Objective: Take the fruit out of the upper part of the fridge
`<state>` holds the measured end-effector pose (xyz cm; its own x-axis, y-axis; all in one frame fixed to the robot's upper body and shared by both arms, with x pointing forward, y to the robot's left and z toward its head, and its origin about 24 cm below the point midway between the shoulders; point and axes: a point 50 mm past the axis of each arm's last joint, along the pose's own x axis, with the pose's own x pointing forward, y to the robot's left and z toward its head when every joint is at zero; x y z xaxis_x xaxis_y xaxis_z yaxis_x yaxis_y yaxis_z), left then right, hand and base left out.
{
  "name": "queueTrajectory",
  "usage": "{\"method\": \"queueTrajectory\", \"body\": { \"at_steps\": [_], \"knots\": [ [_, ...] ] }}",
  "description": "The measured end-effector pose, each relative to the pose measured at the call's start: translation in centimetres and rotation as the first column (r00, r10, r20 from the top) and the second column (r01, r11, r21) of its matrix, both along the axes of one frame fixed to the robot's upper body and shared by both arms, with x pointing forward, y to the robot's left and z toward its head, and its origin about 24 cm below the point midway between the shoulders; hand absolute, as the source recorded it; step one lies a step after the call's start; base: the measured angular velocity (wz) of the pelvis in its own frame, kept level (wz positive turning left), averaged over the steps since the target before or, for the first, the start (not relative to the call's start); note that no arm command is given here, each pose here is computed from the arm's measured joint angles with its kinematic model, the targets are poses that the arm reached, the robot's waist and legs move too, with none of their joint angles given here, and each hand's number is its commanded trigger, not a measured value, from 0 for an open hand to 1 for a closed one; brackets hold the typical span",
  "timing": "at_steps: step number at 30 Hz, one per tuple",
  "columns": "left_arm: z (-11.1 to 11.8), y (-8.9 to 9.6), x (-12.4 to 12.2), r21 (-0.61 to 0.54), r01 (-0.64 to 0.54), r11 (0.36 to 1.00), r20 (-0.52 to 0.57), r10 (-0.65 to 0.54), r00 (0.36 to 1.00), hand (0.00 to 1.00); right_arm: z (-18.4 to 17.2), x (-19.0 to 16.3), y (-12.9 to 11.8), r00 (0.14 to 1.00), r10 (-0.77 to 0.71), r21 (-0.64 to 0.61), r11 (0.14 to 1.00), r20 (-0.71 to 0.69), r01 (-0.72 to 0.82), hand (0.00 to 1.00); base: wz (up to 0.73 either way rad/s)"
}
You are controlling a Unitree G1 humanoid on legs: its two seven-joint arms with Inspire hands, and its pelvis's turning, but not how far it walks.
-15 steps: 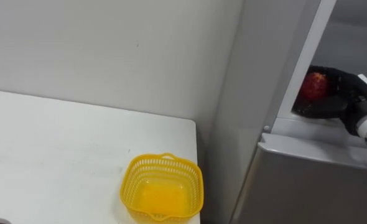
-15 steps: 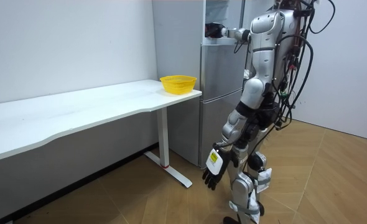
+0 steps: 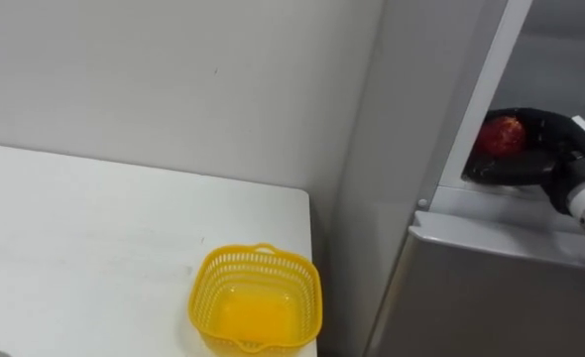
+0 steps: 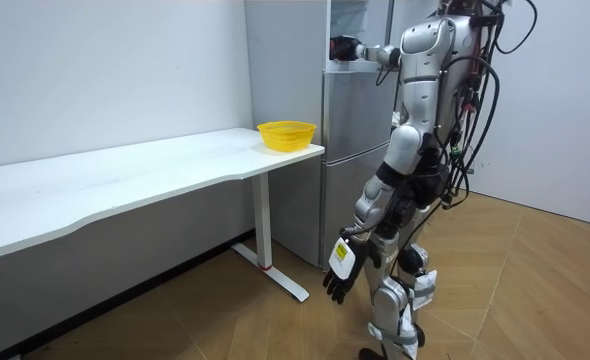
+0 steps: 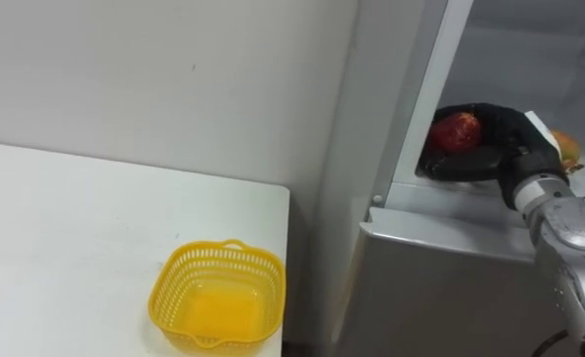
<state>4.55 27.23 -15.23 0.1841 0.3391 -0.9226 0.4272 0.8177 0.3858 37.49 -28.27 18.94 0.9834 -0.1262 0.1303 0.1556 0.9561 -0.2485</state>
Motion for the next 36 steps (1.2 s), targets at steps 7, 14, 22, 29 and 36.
{"method": "queueTrajectory", "body": {
  "at_steps": [7,14,22,29,36],
  "knots": [
    [0.0,-0.1,0.2,0.013,0.014,1.0,0.013,-0.014,1.0,0.0,0.7,-0.4,0.8,0.998,0.003,-0.031,1.0,0.057,-0.001,1.0,-0.03],
    [-0.1,-0.4,0.5,0.02,0.035,0.999,0.03,-0.035,0.999,0.0,0.4,-1.6,2.8,0.988,-0.039,-0.073,0.996,0.15,0.051,1.0,-0.07],
    [-0.4,-1.8,0.8,0.018,0.083,0.996,0.061,-0.084,0.995,0.0,0.6,-4.0,5.3,0.952,-0.074,-0.13,0.985,0.298,0.117,1.0,0.0],
    [-0.6,-2.0,0.6,0.019,0.081,0.997,0.068,-0.082,0.994,0.0,2.2,-6.2,7.7,0.894,-0.066,-0.095,0.988,0.444,0.12,1.0,-0.02],
    [-0.7,-2.0,-0.2,0.002,0.068,0.998,0.073,-0.068,0.995,0.0,4.9,-9.0,9.2,0.763,-0.047,-0.1,0.984,0.644,0.146,1.0,0.02]
  ]
}}
